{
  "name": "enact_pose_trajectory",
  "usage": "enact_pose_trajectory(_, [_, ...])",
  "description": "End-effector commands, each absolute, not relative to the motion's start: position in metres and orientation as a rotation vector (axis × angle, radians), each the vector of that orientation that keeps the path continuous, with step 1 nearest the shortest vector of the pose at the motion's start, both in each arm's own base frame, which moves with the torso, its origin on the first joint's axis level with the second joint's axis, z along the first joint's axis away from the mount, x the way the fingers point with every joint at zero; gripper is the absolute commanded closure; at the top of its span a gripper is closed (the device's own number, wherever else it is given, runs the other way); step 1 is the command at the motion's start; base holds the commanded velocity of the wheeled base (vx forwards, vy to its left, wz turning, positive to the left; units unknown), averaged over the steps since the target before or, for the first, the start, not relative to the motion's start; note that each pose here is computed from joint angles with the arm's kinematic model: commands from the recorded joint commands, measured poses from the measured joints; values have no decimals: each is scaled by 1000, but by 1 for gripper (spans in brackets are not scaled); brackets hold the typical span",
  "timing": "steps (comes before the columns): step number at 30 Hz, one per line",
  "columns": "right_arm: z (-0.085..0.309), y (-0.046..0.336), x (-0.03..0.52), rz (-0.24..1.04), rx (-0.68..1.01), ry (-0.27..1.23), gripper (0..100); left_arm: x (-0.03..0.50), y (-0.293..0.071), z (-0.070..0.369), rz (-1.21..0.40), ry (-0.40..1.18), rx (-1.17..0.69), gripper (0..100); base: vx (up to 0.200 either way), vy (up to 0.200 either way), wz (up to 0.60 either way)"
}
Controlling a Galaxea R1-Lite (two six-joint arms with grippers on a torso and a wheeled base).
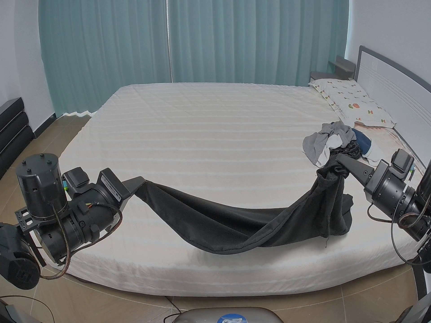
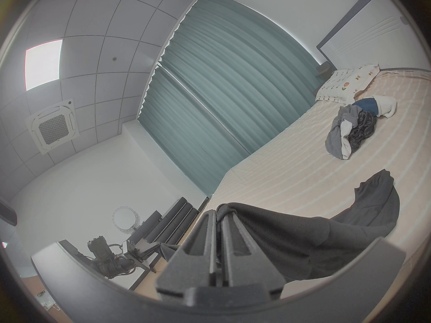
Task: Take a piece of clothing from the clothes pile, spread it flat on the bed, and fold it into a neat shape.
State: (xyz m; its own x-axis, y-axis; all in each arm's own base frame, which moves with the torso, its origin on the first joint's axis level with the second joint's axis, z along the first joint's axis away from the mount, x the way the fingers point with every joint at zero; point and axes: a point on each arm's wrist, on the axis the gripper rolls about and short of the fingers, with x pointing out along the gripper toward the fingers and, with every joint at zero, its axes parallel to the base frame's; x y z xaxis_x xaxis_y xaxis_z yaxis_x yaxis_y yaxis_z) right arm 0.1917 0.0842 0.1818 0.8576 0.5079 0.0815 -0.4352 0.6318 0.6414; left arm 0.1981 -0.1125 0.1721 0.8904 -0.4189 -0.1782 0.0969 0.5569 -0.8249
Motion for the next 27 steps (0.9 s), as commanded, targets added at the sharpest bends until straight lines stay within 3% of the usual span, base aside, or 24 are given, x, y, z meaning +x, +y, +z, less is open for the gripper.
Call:
enact_pose_trajectory(1, [182,84,192,540,703,111,100,199,-113,171,-309,383,-934,100,0,0,0])
enact_pose_trajectory(13, [182,84,192,539,701,109,100,199,-113,170,-308,387,-932,100,0,0,0])
enact_pose_trajectory(27, [198,81,174,581,682,28,100,192,-112,180,-339,353,-938,100,-200,0,0])
